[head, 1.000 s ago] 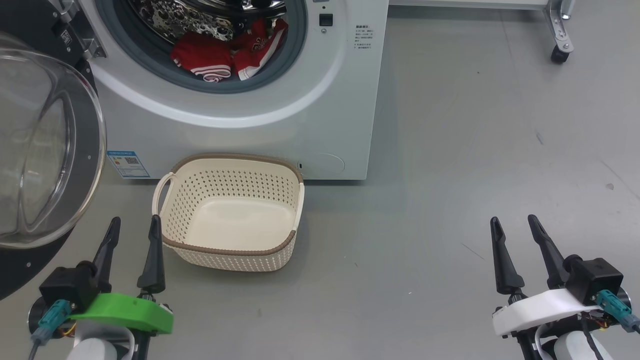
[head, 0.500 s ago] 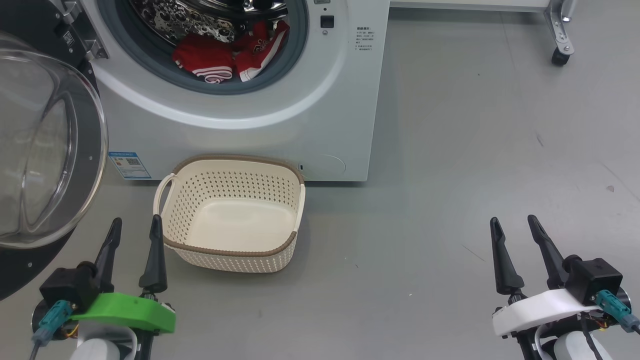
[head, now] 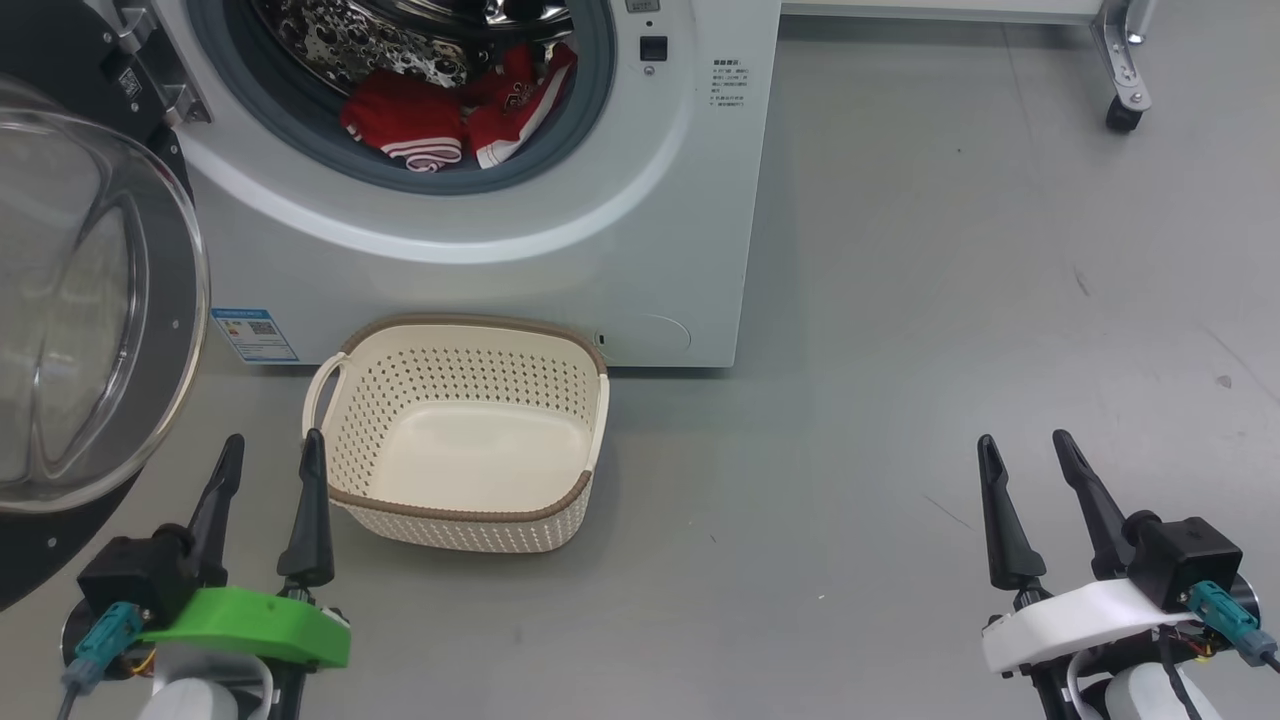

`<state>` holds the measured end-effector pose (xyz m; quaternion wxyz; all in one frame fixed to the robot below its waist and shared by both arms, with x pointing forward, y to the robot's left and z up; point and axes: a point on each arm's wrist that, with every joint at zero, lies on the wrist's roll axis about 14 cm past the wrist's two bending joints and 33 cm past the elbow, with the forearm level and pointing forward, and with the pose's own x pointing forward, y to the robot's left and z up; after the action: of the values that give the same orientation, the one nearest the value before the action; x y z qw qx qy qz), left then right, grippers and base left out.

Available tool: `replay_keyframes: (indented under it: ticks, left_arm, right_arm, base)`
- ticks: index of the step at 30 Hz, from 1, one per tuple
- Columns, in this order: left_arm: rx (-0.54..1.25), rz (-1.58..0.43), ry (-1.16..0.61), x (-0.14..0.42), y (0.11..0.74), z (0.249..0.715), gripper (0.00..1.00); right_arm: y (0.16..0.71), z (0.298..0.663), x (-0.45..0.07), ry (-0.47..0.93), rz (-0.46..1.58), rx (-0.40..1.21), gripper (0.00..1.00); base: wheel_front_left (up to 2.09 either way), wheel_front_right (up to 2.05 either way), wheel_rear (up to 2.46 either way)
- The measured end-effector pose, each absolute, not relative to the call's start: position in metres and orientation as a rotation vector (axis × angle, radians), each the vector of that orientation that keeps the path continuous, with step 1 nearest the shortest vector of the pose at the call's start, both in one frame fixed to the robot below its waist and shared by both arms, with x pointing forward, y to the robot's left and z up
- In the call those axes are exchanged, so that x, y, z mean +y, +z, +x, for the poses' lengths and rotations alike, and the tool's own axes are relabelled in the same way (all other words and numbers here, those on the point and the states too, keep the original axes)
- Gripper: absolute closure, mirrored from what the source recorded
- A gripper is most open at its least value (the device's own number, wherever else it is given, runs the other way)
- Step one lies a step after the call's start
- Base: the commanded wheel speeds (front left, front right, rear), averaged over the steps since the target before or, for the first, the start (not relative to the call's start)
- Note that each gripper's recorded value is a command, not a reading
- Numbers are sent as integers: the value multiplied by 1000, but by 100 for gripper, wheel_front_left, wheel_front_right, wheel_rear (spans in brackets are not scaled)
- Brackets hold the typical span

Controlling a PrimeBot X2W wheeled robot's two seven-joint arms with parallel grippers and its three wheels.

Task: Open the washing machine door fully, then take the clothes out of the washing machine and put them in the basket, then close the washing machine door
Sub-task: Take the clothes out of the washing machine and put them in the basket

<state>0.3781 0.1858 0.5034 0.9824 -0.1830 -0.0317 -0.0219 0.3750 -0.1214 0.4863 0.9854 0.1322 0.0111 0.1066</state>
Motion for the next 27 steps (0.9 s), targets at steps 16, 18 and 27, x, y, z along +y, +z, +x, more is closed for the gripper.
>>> replay_keyframes:
  ticks: [16,18,27]
  left_arm:
    - [-60,-371,-42,188,502,380,0]
    - [-60,-371,-42,188,502,380,0]
    - [-57,-369,-46,187,501,379,0]
  right_arm:
    - [482,376,-120,211,273,36,0]
    - [481,376,-120,210,273,37,0]
    - [480,376,-120,211,273,42,0]
  base:
    - [113,-113,0]
    - [150,-150,0]
    - [143,-143,0]
